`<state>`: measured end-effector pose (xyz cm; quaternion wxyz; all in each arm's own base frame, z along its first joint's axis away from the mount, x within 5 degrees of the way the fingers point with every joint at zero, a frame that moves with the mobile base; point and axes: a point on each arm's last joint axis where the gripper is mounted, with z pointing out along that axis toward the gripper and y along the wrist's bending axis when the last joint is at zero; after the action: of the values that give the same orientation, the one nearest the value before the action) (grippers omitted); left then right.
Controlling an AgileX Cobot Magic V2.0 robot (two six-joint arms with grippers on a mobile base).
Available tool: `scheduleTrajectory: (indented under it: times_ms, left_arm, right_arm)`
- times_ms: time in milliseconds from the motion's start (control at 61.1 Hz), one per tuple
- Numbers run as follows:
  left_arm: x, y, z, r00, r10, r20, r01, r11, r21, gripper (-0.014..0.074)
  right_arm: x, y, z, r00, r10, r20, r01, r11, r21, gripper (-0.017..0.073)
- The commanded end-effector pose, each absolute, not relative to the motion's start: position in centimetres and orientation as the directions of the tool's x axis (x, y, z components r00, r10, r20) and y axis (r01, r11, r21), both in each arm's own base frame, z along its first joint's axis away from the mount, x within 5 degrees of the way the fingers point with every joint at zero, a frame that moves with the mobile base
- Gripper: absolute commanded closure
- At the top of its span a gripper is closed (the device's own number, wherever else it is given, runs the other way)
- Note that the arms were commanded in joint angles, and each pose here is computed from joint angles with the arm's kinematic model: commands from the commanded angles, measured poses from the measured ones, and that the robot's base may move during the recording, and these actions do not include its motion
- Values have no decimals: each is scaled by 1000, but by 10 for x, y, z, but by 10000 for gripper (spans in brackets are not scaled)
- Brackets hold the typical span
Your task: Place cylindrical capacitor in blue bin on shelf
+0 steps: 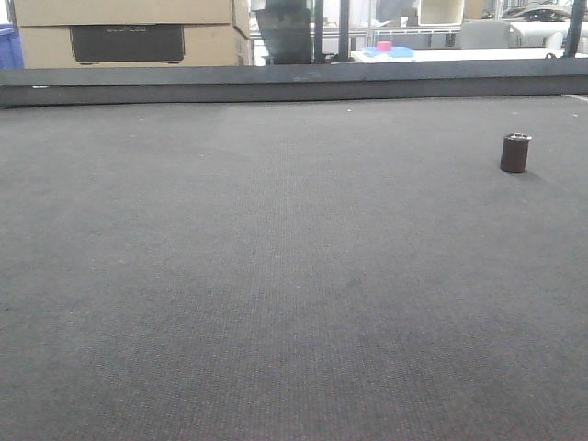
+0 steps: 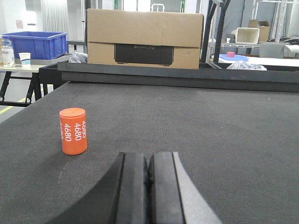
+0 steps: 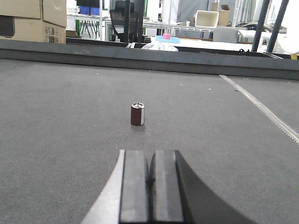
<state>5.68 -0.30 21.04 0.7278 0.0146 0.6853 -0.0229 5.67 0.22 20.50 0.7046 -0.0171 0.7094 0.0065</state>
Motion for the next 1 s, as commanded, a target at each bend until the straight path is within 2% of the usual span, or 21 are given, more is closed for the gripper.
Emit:
scheduleTrajectory:
  times_ms: [0,589,785,884,982]
  left_arm:
    - [56,-3,213,85,-31,-996,60,998,-26,704]
    - [56,-3,213,85,-31,-996,60,998,-26,704]
    - [55,-3,221,175,-38,-984,56,998,-29,704]
    - [54,-2,227,230,-85,-969,58,996,-74,704]
    - [52,0,235,283,-124,-951,61,992,-111,704]
  right_arm:
    - [56,2,207,15,-22,-1000,-31,999,-23,713]
    - [56,2,207,15,-22,-1000,-31,999,-23,713]
    - [56,2,211,65,-21,-998,-25,999,-22,713]
    - [56,1,213,80,-21,-997,-22,1000,-22,713]
    - [55,0,221,170,33,-985,-16,999,30,713]
